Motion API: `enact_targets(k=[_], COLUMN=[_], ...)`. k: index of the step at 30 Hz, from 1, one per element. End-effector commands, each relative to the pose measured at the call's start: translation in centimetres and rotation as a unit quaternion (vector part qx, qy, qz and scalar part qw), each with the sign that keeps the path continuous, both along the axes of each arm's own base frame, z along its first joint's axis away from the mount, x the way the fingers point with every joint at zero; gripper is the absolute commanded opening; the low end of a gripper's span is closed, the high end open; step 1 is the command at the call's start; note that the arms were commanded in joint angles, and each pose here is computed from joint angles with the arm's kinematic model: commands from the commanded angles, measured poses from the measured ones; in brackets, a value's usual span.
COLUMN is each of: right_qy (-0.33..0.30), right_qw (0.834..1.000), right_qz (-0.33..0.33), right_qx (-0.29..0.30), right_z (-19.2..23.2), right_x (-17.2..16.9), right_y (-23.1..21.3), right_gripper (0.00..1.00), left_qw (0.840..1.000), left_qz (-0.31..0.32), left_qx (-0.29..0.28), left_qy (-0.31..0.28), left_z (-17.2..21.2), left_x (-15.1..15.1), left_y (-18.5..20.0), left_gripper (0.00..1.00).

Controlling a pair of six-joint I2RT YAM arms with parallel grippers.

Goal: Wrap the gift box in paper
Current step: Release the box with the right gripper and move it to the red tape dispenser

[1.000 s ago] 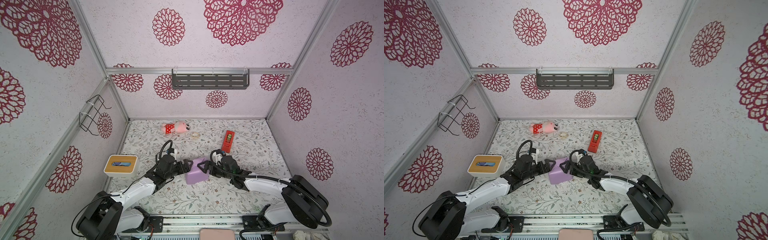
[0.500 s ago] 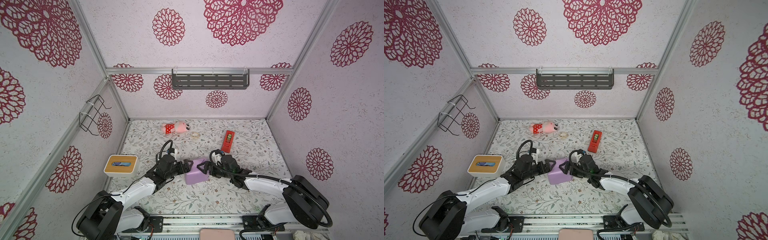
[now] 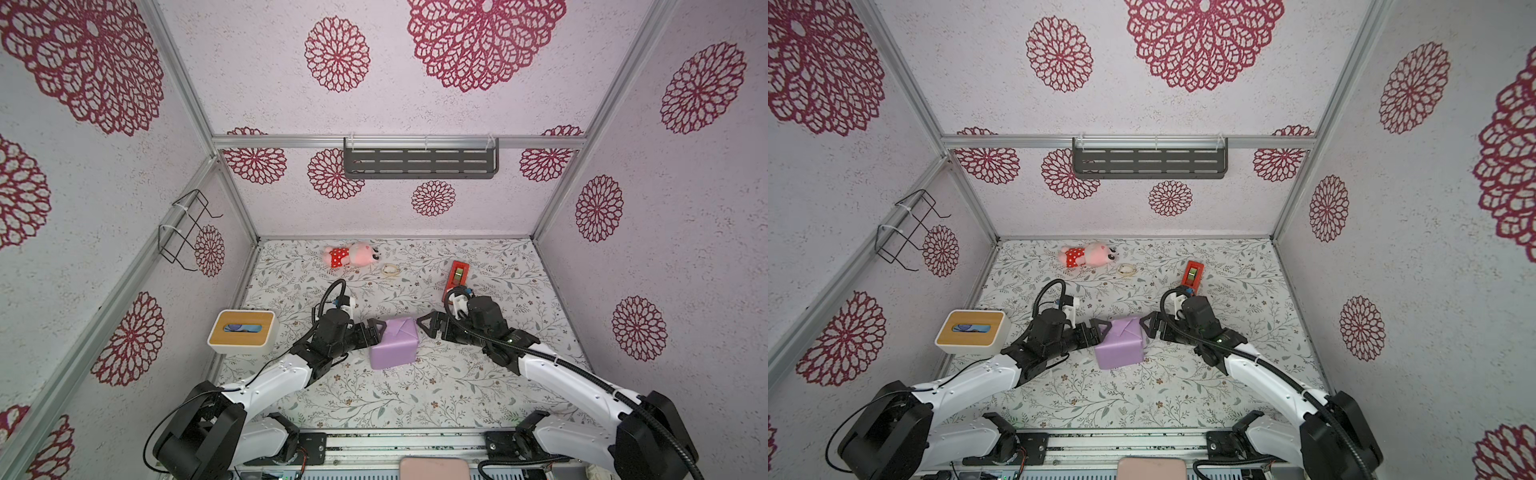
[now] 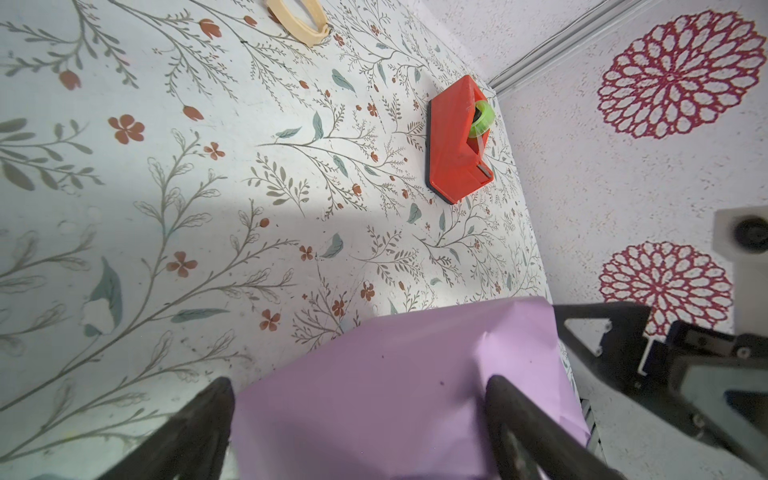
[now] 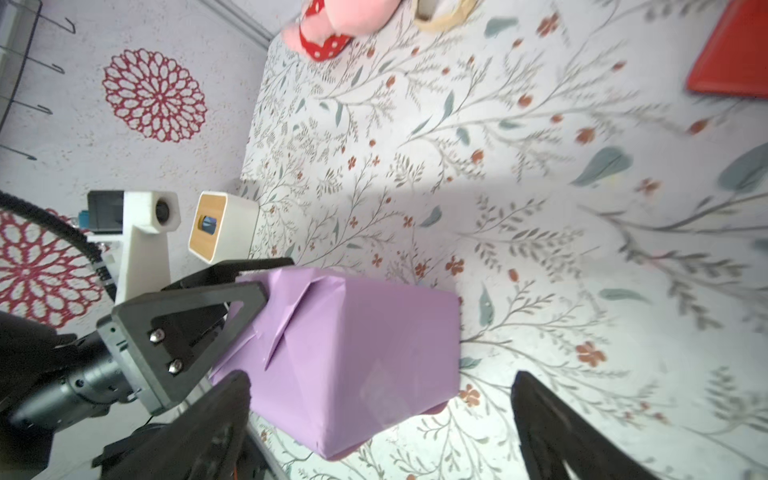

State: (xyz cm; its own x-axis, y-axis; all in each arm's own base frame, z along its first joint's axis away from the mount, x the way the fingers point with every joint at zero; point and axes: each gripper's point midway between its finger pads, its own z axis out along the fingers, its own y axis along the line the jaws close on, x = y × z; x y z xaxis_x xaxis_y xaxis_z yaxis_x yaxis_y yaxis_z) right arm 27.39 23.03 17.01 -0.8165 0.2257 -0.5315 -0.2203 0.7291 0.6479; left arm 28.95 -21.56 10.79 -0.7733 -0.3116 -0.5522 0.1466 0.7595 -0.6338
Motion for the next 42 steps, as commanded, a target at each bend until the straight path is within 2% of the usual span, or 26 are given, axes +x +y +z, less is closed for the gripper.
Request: enact_targets(k=[1, 7, 11, 15, 21, 31, 42], right_qy=[-0.021, -0.010, -0.006, 0.003, 0.027, 0.061, 0.096], right_qw=[0.998, 0.998, 0.995, 0.991, 0.990, 0.988, 0.983], right_qz=[-0.036, -0.068, -0.098, -0.136, -0.138, -0.134, -0.133], right_qx=[-0.042, 0.006, 0.012, 0.010, 0.019, 0.053, 0.079], right_z=[0.9, 2.2, 2.1, 1.1, -1.1, -4.3, -7.1], right_x=[1.7, 6.5, 10.0, 13.2, 16.3, 19.4, 20.2], right_y=[-2.8, -4.3, -6.0, -8.9, -9.9, -10.2, -9.8], right_gripper=[0.98, 0.90, 0.86, 0.82, 0.71, 0.57, 0.46], left_qw=[0.996, 0.995, 0.994, 0.994, 0.994, 0.994, 0.994], left_qz=[-0.016, -0.019, -0.020, -0.020, -0.020, -0.021, -0.019], left_qx=[0.062, 0.067, 0.072, 0.075, 0.076, 0.074, 0.073], left_qy=[0.069, 0.072, 0.078, 0.081, 0.078, 0.076, 0.074], left_z=[-4.1, -4.2, -4.3, -4.4, -4.1, -3.8, -3.7], left_x=[-2.5, -2.6, -2.6, -2.8, -2.7, -2.5, -2.4], left_y=[1.5, 1.5, 1.6, 1.8, 1.7, 1.6, 1.6], left_gripper=[0.95, 0.95, 0.95, 0.95, 0.95, 0.95, 0.95])
